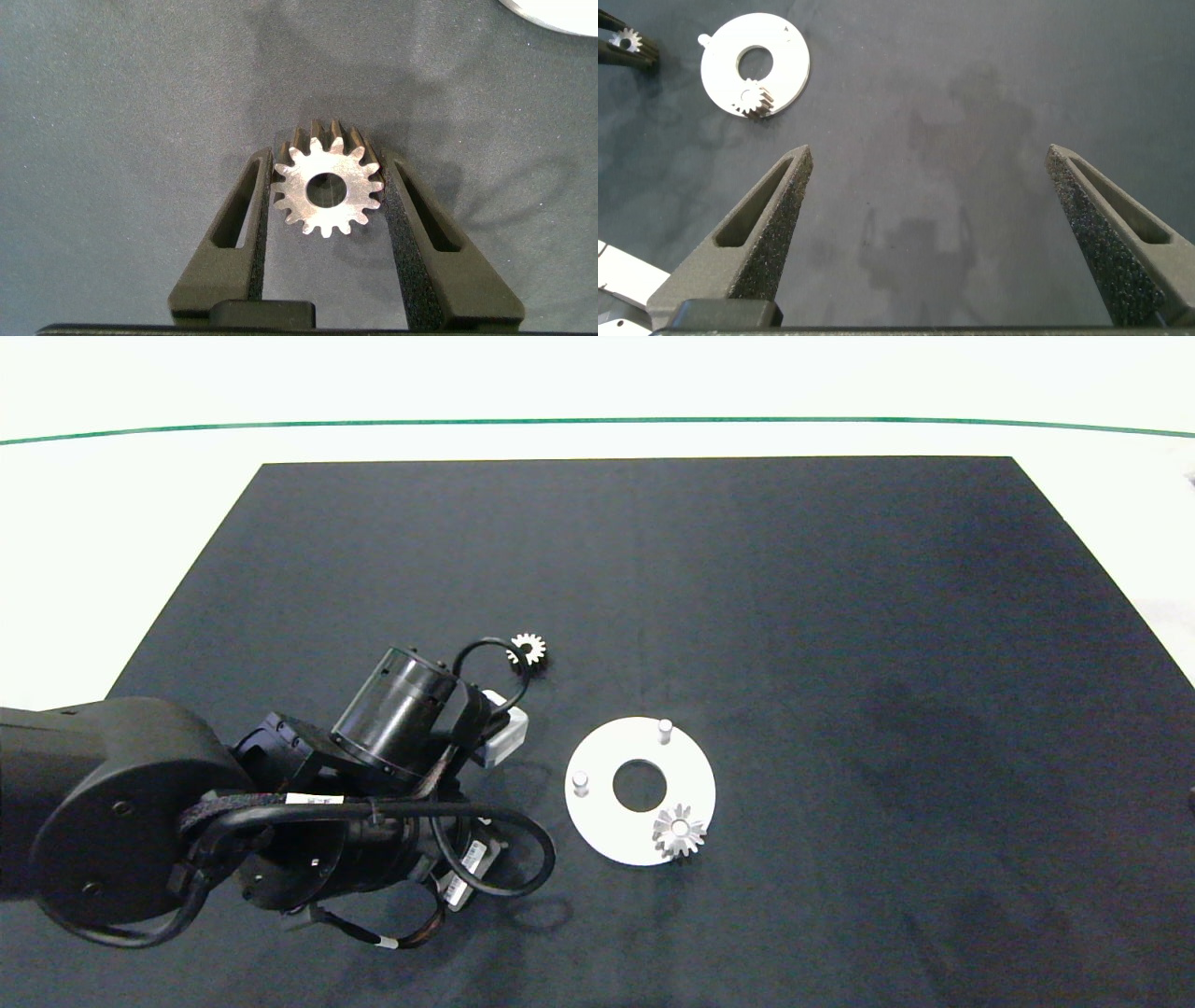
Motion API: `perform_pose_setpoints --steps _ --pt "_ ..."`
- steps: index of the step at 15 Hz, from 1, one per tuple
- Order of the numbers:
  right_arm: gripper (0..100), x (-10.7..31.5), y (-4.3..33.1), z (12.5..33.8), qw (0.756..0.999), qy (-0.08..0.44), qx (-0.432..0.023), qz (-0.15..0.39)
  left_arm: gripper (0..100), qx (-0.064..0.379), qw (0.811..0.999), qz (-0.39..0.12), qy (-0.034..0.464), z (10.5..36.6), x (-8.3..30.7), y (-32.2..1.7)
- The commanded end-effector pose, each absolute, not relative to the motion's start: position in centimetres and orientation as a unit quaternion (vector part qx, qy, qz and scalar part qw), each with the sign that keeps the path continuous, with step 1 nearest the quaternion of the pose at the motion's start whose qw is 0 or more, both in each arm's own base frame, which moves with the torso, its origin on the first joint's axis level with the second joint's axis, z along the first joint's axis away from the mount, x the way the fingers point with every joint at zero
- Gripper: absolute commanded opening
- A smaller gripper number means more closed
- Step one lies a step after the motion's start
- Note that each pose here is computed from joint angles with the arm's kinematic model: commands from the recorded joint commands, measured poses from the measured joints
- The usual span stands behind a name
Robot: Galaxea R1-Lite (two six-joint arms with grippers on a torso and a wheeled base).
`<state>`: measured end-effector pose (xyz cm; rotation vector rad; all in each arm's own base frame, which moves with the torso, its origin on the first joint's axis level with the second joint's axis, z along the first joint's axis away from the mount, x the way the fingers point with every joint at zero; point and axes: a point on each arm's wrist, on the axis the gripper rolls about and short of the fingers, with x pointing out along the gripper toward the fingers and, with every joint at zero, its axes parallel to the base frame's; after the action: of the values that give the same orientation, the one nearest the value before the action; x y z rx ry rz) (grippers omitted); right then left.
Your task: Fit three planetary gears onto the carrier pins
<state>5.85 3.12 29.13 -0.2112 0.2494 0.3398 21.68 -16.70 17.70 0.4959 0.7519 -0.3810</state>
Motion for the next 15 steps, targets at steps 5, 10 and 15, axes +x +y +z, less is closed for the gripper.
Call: perform_pose_setpoints --steps 5,10,15 --pt "100 5.9 3.1 29.0 0.972 0.126 -0.106 0.167 28 0.212 0.904 -0.228 0.292 21.9 19.3 -18.4" --pt "100 5.5 2.9 29.2 0.974 0.118 -0.104 0.166 28 0.222 0.898 -0.246 0.29 23.9 20.2 -21.0" --pt "100 5.6 2.9 29.2 0.973 0.119 -0.104 0.166 28 0.245 0.884 -0.252 0.308 24.1 21.2 -22.6"
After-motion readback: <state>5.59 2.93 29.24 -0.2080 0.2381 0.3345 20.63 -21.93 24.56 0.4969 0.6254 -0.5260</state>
